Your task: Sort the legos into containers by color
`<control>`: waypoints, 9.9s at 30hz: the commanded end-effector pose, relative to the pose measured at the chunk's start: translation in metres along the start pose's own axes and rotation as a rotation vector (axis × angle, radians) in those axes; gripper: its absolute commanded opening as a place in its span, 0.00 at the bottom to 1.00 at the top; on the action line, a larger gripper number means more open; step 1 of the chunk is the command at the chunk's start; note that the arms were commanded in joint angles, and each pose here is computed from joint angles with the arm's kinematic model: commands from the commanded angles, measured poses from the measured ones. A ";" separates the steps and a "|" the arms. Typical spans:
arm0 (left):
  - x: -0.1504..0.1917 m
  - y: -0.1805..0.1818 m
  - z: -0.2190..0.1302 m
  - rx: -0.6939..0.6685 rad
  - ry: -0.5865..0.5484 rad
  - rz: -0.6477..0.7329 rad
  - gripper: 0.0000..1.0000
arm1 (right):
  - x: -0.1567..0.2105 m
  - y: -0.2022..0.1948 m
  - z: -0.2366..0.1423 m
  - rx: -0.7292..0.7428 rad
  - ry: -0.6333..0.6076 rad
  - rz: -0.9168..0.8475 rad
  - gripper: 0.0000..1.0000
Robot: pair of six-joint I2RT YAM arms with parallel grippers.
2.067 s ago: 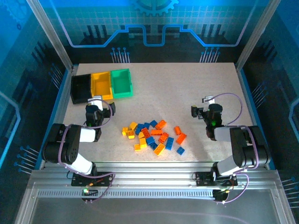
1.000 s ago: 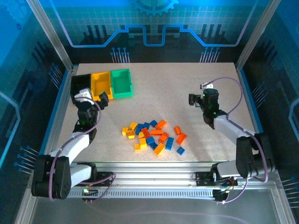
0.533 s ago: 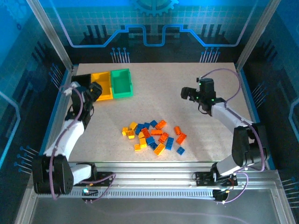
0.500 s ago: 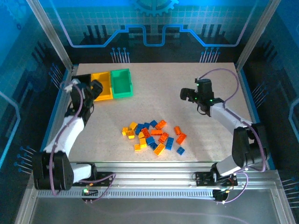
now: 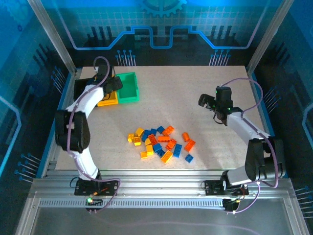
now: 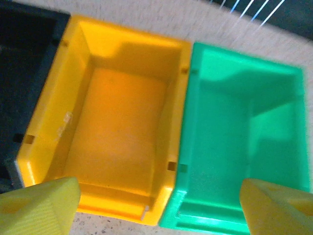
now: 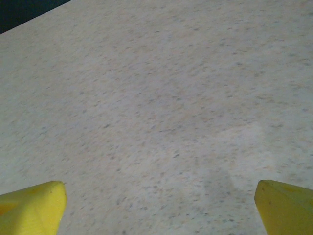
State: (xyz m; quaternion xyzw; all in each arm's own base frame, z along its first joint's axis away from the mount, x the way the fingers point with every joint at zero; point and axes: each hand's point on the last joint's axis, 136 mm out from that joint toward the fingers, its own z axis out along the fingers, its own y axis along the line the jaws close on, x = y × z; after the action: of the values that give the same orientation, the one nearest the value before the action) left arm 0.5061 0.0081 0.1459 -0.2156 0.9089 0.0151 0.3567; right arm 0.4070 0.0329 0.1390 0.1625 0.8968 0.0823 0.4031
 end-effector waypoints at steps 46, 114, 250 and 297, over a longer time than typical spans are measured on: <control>0.123 -0.179 -0.023 0.079 0.143 0.302 0.00 | -0.004 0.040 -0.074 -0.203 -0.001 -0.033 1.00; 0.191 -0.098 -0.217 0.472 0.030 0.124 0.99 | 0.147 0.066 -0.073 -0.308 0.512 -0.262 0.92; 0.248 0.033 -0.180 0.262 0.183 -0.112 0.99 | 0.256 0.045 -0.117 0.000 0.818 -0.404 0.38; 0.253 -0.005 -0.147 0.267 0.258 0.019 0.85 | 0.089 0.242 -0.048 -0.327 0.366 -0.405 0.72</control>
State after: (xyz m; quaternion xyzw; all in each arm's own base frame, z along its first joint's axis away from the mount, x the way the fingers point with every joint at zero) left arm 0.2285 -0.1040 0.0804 -0.1776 0.9472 -0.1099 0.2432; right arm 0.3785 0.2871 0.1658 -0.1104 0.9511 0.1427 0.2506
